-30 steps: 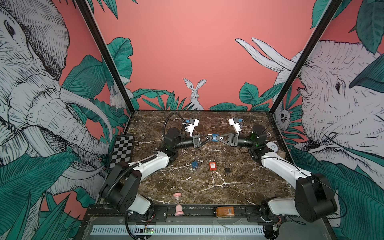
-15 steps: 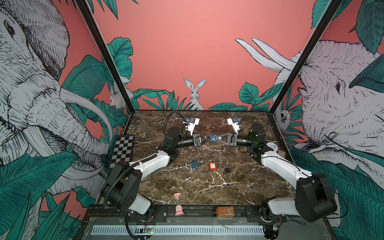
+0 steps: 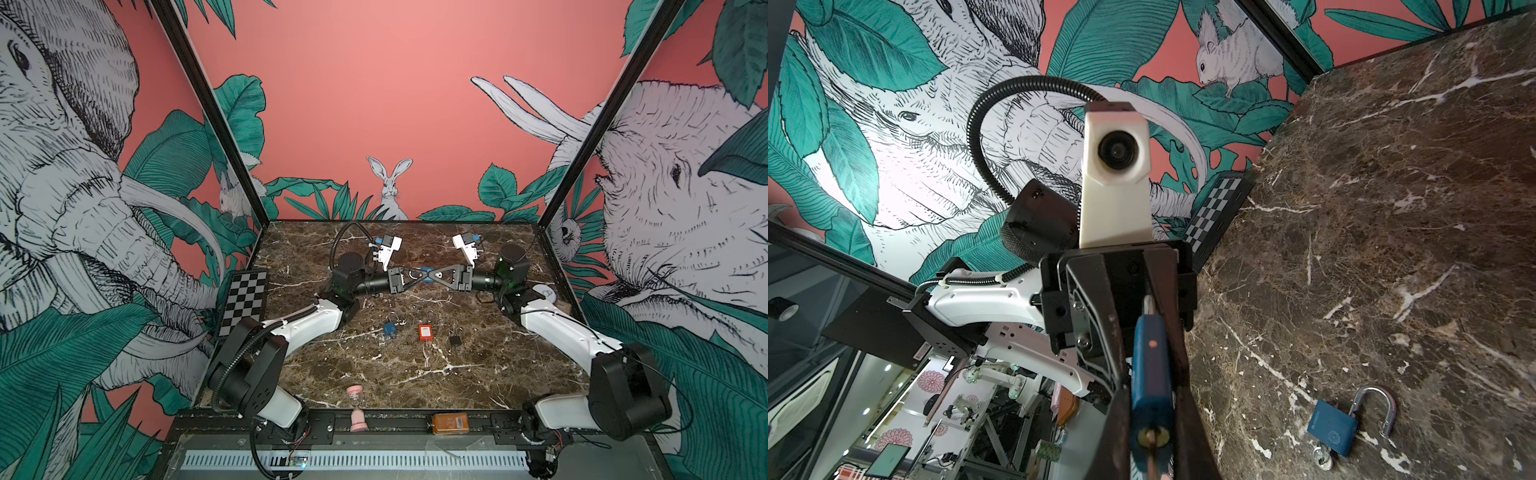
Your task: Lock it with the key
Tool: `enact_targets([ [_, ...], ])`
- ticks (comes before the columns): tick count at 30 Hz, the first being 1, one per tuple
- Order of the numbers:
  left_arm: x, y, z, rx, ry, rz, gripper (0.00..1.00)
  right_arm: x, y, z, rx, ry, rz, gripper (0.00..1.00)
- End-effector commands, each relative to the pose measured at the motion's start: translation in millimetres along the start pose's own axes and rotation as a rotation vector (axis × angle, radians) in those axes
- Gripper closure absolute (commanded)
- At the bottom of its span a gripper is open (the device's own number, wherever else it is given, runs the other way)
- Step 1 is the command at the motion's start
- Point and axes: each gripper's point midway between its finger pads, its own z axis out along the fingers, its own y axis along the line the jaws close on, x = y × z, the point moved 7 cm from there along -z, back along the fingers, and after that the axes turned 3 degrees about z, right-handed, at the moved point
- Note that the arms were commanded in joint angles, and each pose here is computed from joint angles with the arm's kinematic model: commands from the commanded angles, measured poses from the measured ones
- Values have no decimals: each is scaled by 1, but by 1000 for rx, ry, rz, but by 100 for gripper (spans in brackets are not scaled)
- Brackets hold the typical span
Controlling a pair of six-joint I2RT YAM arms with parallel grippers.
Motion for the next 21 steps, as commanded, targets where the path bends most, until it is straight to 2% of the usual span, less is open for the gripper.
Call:
enact_targets([
  [1, -4, -17, 6, 70, 16, 47, 83, -8, 10, 3, -22, -1, -74, 100],
  [5, -5, -17, 6, 82, 9, 45, 100, -7, 7, 3, -8, 0, -69, 100],
  [8, -5, -13, 5, 65, -9, 42, 100, -6, 5, 0, 15, -15, -67, 100],
  [11, -9, -12, 1, 70, -46, 59, 100, -8, 7, -7, 29, -39, -69, 86],
  [14, -14, -16, -1, 92, -73, 84, 100, -8, 10, -14, 38, -58, -72, 78],
  [21, -17, -20, -1, 122, -76, 103, 100, -4, 15, -23, 48, -69, -72, 76],
])
